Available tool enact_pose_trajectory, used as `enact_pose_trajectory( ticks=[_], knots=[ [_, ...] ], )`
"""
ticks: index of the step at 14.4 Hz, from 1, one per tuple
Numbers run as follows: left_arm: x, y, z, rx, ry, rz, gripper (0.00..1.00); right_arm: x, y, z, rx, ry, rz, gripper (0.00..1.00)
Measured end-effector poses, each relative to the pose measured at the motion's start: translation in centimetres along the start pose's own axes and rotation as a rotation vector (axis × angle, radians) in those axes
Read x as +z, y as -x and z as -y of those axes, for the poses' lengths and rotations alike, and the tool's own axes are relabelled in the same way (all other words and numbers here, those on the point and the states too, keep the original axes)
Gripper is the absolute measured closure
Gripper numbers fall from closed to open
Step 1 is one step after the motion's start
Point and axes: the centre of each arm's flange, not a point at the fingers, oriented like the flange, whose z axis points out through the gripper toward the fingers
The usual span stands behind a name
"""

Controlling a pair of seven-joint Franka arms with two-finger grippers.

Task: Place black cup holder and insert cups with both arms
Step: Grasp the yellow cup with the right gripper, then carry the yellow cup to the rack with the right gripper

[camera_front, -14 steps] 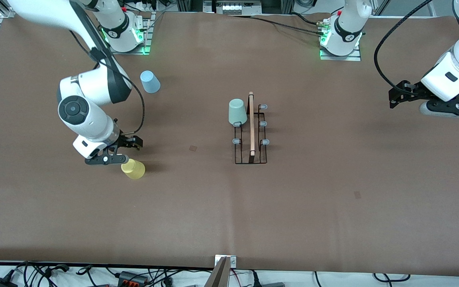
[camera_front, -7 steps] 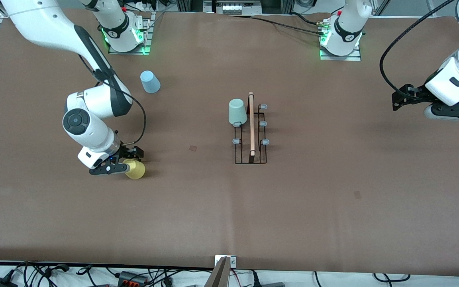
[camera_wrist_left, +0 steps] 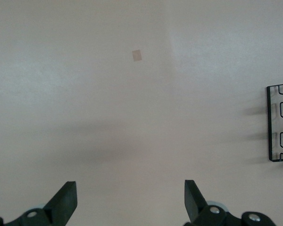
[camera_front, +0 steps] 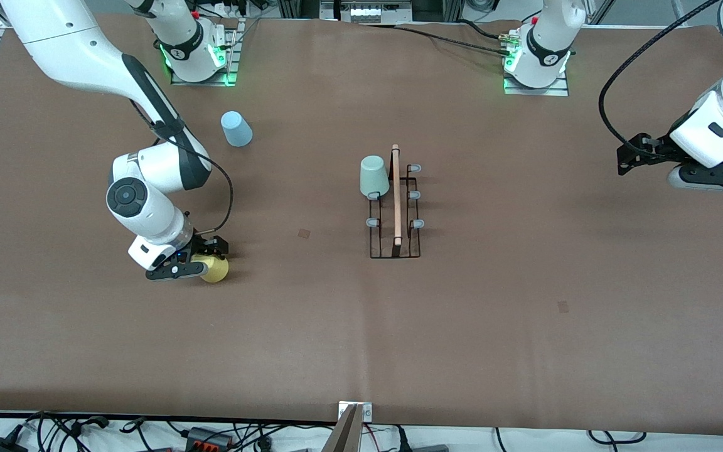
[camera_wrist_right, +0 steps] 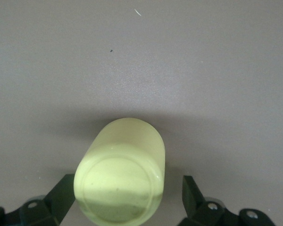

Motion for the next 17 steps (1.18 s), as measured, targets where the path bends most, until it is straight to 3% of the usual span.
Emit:
enact_pose_trajectory(
  ticks=[1,3,9,14,17],
  knots=[
    [0.0,0.0,0.0,0.000,0.000,0.000,0.00,0.0,0.0,0.0,-0.001,0.000,-0.001,0.07],
    [0.0,0.0,0.0,0.000,0.000,0.000,0.00,-0.2,-0.1,0.0,-0.002,0.000,-0.005,0.31],
    [0.0,0.0,0.0,0.000,0.000,0.000,0.00,-1.7,-0.8,0.4,-0.009,0.003,-0.027,0.33],
    [0.0,0.0,0.0,0.000,0.000,0.000,0.00,-13.9,-0.9,6.9,0.077,0.061,-0.028,0.33],
    [0.0,0.0,0.0,0.000,0.000,0.000,0.00,-19.3,0.9,16.2,0.249,0.006,-0.046,0.33]
  ],
)
